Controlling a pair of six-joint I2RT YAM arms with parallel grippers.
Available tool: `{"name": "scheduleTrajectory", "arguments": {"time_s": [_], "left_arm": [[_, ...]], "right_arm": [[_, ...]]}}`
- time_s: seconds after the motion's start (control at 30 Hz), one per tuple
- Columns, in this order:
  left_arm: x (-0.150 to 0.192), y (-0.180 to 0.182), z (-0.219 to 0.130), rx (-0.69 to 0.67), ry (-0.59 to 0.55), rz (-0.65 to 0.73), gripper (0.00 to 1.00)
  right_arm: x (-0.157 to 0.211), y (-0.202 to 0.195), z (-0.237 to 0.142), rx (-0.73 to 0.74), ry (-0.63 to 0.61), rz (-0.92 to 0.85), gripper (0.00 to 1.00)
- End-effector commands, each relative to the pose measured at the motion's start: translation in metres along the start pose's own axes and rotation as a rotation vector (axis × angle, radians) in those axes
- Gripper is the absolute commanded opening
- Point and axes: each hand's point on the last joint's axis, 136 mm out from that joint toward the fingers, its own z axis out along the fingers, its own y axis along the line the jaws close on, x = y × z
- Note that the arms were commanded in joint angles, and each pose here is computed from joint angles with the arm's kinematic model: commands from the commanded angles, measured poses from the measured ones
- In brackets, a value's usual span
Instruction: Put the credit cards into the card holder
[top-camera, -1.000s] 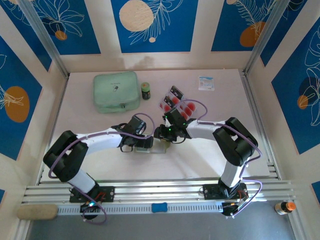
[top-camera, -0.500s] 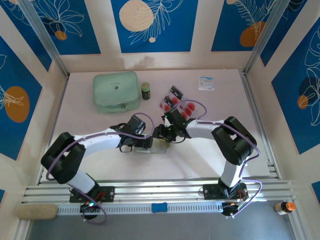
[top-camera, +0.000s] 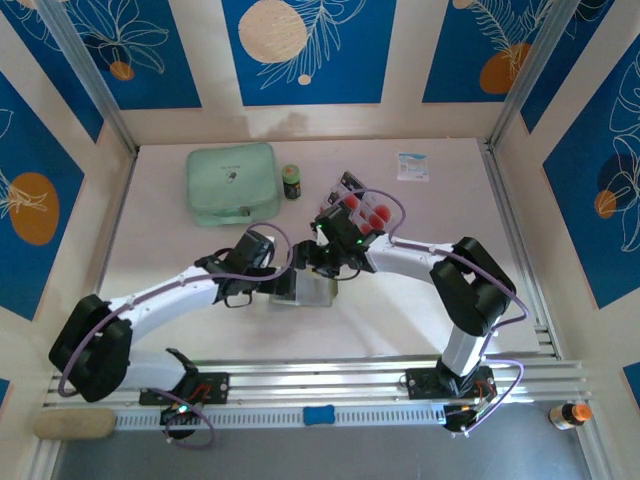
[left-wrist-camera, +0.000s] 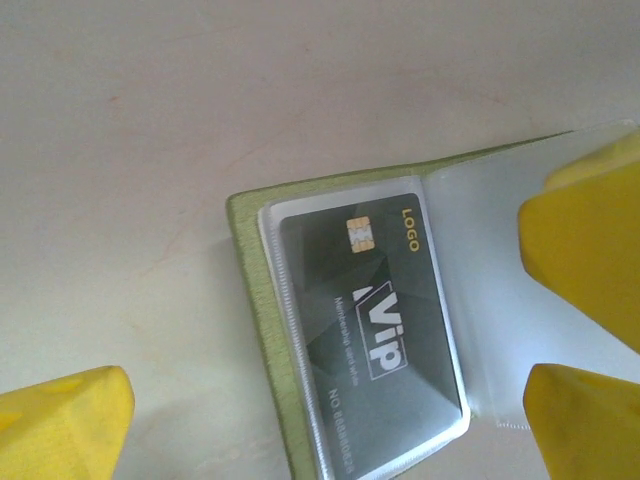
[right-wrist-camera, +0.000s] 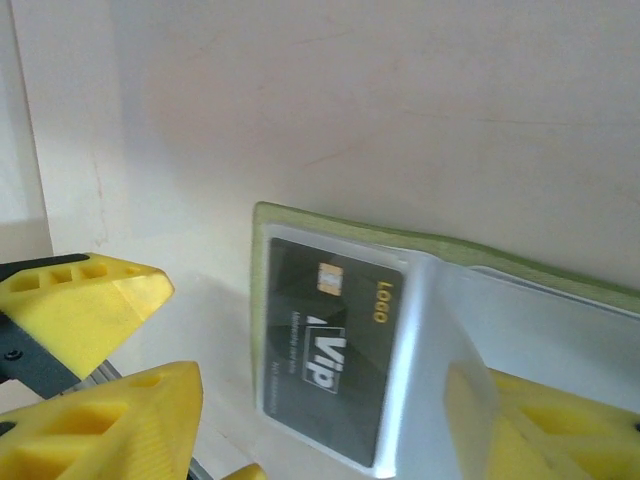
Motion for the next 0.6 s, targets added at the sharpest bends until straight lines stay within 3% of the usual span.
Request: {"name": "scheduleTrajectory", "arguments": {"time_s": [0.0, 0.57], "left_arm": [[-0.011, 0.008, -0.01, 0.016, -0.054, -0.054, 1.0], [-0.006, 0.037, -0.027, 0.024, -0.084, -0.137, 1.0]], "right_arm": [[0.016, 0.011, 0.007, 0.023, 0.055, -0.003, 0.66], [0.016, 0.029, 0.059, 0.03, 0.128, -0.007, 0.66]]}}
